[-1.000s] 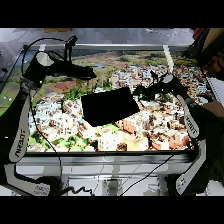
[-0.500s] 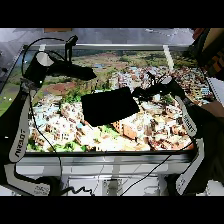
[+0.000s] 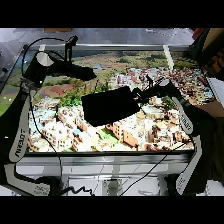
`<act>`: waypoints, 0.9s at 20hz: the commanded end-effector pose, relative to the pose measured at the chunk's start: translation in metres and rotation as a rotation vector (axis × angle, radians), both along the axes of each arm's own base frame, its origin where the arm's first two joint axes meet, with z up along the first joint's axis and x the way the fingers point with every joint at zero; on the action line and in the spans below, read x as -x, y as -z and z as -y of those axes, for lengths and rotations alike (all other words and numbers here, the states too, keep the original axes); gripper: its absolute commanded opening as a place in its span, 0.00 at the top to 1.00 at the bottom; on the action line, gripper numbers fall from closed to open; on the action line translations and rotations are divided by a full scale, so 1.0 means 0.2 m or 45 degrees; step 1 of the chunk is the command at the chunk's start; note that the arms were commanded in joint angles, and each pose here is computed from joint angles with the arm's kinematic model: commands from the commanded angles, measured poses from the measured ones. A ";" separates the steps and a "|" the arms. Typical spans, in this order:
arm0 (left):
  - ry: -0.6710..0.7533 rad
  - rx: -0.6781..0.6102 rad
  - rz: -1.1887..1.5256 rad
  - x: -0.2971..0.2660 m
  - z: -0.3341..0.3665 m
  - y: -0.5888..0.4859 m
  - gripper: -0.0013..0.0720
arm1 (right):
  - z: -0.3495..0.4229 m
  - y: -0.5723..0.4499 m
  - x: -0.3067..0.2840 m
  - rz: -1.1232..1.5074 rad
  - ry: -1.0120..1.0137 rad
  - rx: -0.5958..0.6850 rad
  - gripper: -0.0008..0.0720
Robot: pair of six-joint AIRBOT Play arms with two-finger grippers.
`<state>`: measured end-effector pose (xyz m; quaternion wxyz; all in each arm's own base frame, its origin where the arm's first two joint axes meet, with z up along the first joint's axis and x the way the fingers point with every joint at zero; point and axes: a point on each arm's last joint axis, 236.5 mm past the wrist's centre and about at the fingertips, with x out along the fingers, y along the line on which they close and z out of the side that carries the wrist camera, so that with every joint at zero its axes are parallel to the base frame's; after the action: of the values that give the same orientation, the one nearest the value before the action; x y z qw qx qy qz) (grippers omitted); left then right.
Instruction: Fold the clothes and pants, and hang the long-sleeved shirts on hangers.
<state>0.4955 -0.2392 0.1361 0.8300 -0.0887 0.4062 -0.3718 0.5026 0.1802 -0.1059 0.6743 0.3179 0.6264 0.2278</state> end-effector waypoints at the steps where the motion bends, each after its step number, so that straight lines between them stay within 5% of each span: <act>1: 0.006 -0.004 0.007 0.00 0.00 0.00 0.97 | -0.19 -0.03 0.04 -0.037 -0.036 -0.199 0.07; 5: 0.006 -0.004 0.007 0.00 0.00 0.00 0.97 | -0.40 -0.01 0.06 0.041 -0.095 -0.167 0.07; 8: 0.019 -0.014 0.025 0.00 0.00 0.00 0.97 | -0.56 0.01 0.00 0.146 -0.056 -0.119 0.47; 10: 0.007 -0.015 0.028 -0.01 -0.03 -0.01 0.97 | -0.62 -0.03 -0.03 0.195 -0.029 -0.127 0.91; 11: 0.002 -0.016 0.029 -0.01 -0.04 -0.02 0.97 | -0.64 -0.07 -0.05 0.215 -0.026 -0.148 0.96; 18: 0.038 -0.040 0.135 0.12 -0.11 -0.26 0.97 | -0.36 -0.83 -0.25 0.533 0.021 -0.231 0.96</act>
<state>0.4838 -0.2215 0.1661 0.8396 -0.0666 0.3855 -0.3769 0.5406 0.2806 -0.0026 0.7342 0.3272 0.4955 0.3292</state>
